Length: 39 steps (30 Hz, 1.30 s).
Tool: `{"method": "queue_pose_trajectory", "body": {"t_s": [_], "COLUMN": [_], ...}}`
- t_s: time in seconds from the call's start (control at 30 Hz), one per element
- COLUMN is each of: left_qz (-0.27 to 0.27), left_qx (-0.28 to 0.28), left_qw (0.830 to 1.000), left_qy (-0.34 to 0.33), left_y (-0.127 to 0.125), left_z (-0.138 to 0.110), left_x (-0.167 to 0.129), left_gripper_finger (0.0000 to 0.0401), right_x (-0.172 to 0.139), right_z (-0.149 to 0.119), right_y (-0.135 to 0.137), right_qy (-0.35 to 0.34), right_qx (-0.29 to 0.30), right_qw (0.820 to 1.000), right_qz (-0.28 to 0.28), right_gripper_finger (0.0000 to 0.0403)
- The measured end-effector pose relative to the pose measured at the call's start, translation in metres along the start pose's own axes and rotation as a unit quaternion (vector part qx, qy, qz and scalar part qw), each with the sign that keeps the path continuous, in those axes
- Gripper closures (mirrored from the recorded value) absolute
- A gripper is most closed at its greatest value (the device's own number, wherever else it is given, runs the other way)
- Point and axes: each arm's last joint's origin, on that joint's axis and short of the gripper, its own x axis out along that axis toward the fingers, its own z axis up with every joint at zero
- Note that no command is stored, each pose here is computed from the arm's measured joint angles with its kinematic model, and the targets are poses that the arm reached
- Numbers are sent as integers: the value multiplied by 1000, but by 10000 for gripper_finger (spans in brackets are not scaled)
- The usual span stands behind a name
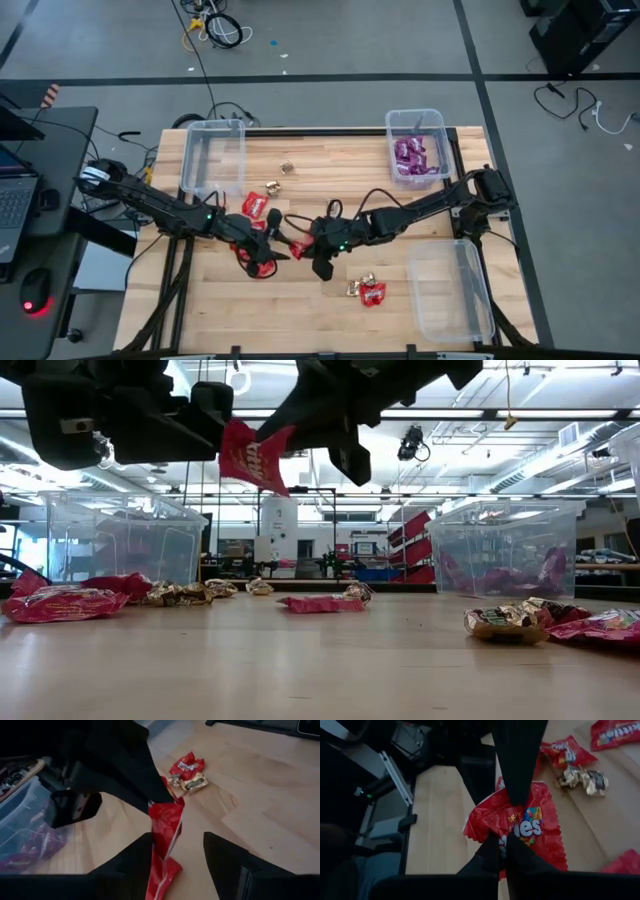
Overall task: Sort candy
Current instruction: Put the red candy into the top left transparent bin
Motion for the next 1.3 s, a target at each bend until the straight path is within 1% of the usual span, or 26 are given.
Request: {"method": "queue_pose_trajectory", "body": {"t_s": [0.13,0.27,0.37,0.5,0.53,0.63,0.8,0.9,0.97,1.03,1.13,1.23,1.3], "left_qz": [19,24,26,25,25,32,59,81,95,112,169,239,295], "left_qx": [-11,-14,-16,-16,-16,-19,-25,-25,-27,-27,-37,-53,-66], "left_qw": [1000,1000,1000,1000,1000,999,998,996,995,992,983,966,949], "left_qy": [2,4,1,2,2,7,20,33,34,41,52,78,94], "left_y": [2,2,2,2,2,2,4,6,8,11,17,23,28], "left_z": [1,1,1,1,1,1,0,0,2,3,6,7,8], "left_x": [0,0,0,0,0,0,-1,-4,-8,-12,-22,-33,-43], "left_gripper_finger": [225,251,290,371,383,391,399,400,400,400,401,401,401], "right_x": [0,0,0,0,0,0,-9,-22,-31,-42,-59,-73,-78], "right_z": [2,3,3,3,3,3,4,4,5,6,9,10,10], "right_y": [0,1,1,1,1,1,2,2,1,0,0,2,3], "right_qy": [-10,-14,-14,-14,-13,-12,8,35,47,49,43,24,7], "right_qx": [-8,-9,-11,-20,-20,-19,-17,-2,7,13,13,3,-4], "right_qw": [1000,1000,1000,1000,1000,1000,1000,999,998,997,994,989,985], "right_qz": [6,10,9,9,9,10,12,-9,-32,-59,-103,-148,-173], "right_gripper_finger": [398,398,398,391,387,369,319,291,277,269,265,268,270]}}
